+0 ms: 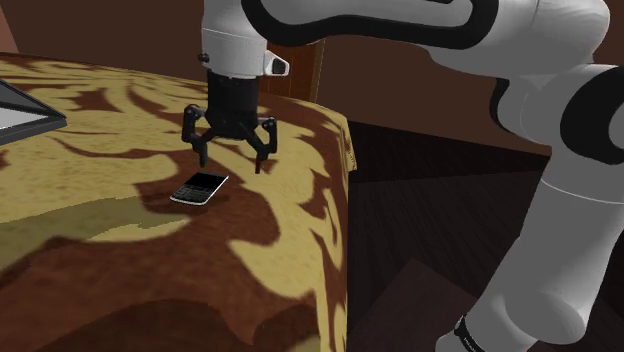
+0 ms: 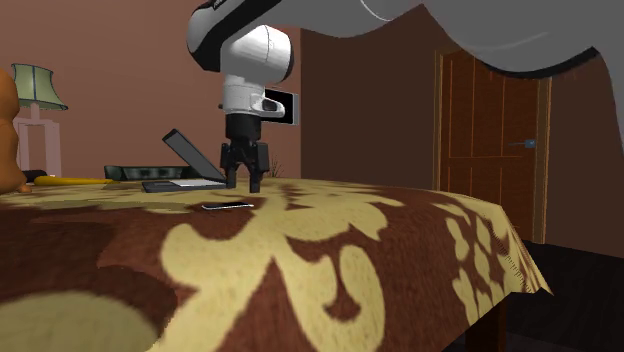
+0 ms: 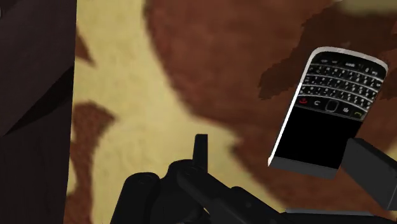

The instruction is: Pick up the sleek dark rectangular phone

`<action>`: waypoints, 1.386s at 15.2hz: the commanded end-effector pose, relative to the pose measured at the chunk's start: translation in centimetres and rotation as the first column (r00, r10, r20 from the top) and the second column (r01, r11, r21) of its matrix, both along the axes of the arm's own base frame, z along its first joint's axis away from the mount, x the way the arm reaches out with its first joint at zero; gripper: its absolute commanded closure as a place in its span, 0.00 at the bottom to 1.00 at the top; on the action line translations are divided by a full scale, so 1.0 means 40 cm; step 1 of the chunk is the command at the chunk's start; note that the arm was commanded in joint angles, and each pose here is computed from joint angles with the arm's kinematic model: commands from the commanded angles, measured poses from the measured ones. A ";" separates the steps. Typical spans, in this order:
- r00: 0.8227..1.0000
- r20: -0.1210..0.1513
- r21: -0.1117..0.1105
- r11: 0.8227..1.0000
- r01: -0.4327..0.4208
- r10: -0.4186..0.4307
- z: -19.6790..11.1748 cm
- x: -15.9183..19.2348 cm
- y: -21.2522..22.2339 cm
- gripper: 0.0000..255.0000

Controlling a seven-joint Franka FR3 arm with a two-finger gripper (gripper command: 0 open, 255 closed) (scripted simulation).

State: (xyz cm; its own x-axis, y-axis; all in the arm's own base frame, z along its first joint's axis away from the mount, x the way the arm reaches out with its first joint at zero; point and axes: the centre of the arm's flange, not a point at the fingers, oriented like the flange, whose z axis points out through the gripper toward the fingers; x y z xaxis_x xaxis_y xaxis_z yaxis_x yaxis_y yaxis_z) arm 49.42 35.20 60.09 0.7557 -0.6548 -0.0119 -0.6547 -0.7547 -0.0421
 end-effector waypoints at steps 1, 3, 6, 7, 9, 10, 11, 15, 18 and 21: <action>0.999 -0.001 0.013 0.999 0.041 -0.041 -0.008 0.051 0.050 0.00; 0.998 -0.001 0.022 0.997 0.068 -0.068 -0.006 0.086 0.083 0.00; 0.998 -0.001 0.022 0.997 0.068 -0.068 -0.045 0.086 0.083 0.00; 0.998 -0.001 0.022 0.997 0.068 -0.068 -0.059 0.086 0.083 0.00; 0.998 -0.001 0.022 0.997 0.068 -0.068 -0.085 0.086 0.083 0.00; 0.998 -0.001 0.022 0.997 0.068 -0.068 -0.098 0.086 0.083 0.00; 0.998 -0.001 0.022 0.997 0.068 -0.068 -0.106 0.086 0.083 0.00; 0.998 -0.001 0.022 0.997 0.068 -0.068 -0.104 0.085 0.082 1.00; 0.998 -0.001 0.022 0.997 0.068 -0.068 -0.104 0.086 0.082 1.00; 0.998 -0.001 0.022 0.997 0.068 -0.068 -0.104 0.086 0.082 1.00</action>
